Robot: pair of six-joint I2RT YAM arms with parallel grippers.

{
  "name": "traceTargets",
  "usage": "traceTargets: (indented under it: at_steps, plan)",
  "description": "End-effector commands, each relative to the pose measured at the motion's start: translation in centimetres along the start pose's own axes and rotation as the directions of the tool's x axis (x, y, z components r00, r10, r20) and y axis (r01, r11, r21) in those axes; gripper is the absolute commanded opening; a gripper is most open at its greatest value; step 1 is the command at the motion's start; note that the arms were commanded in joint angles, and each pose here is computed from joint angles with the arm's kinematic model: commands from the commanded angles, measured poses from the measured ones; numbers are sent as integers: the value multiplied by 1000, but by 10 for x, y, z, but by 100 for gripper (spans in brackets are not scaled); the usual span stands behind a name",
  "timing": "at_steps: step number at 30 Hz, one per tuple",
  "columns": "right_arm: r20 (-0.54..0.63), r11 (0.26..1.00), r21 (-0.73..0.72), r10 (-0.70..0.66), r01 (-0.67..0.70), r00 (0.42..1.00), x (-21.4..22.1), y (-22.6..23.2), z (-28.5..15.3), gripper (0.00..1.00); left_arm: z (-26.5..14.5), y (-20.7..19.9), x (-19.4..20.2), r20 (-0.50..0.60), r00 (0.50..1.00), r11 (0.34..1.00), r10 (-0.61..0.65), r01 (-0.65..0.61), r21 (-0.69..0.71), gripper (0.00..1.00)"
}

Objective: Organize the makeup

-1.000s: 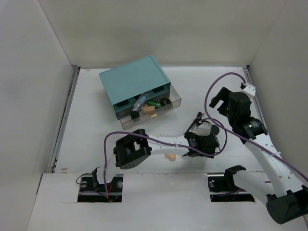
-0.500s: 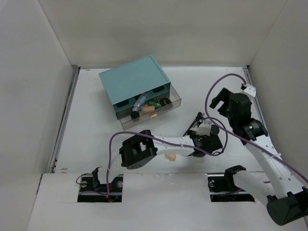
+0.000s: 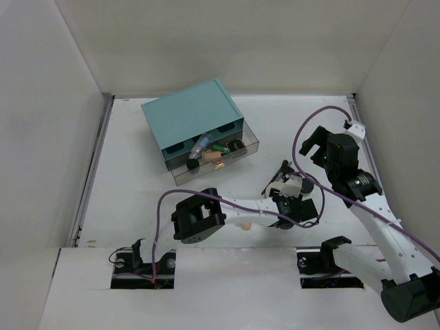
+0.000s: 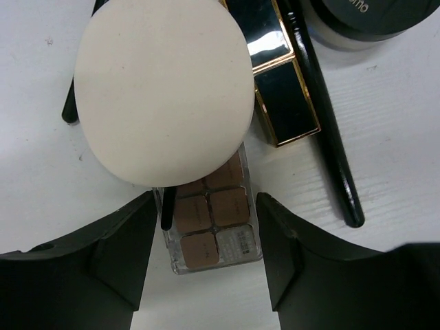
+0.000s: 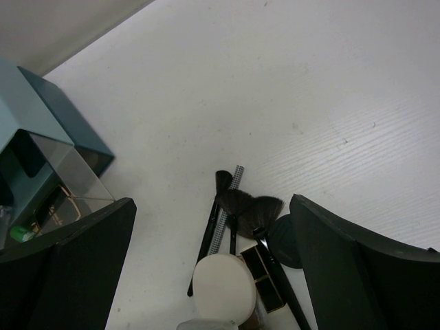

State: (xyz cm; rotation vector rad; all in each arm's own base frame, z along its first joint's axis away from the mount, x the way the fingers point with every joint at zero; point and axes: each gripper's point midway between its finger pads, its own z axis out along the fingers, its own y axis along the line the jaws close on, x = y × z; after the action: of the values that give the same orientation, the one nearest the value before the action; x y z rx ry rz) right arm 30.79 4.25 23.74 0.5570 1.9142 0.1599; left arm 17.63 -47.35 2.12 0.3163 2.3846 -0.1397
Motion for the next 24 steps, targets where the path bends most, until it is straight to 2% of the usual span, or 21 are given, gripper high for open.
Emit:
traceTargets:
  at_steps: [1, 9, 13, 18, 24]
  plan:
    - [63, 999, -20, 42, -41, 997, -18, 5, -2, 100, -14, 34, 22, -70, 995, 995, 73, -78, -63, 48]
    - [74, 999, -32, 46, -44, 996, -20, 7, -4, 100, -59, 70, 12, -55, 988, 989, 144, -146, -37, 42]
    - [75, 998, -33, 47, -44, 996, -20, 6, -4, 100, -74, 81, 3, -46, 986, 986, 162, -163, -15, 31]
    - [78, 999, -29, 45, -43, 996, -20, 5, -4, 100, -78, 94, 1, -54, 975, 976, 213, -215, -21, 30]
    - [79, 999, -35, 44, -42, 996, -21, 6, -5, 100, -113, 87, -32, 6, 969, 967, 247, -247, 60, 32]
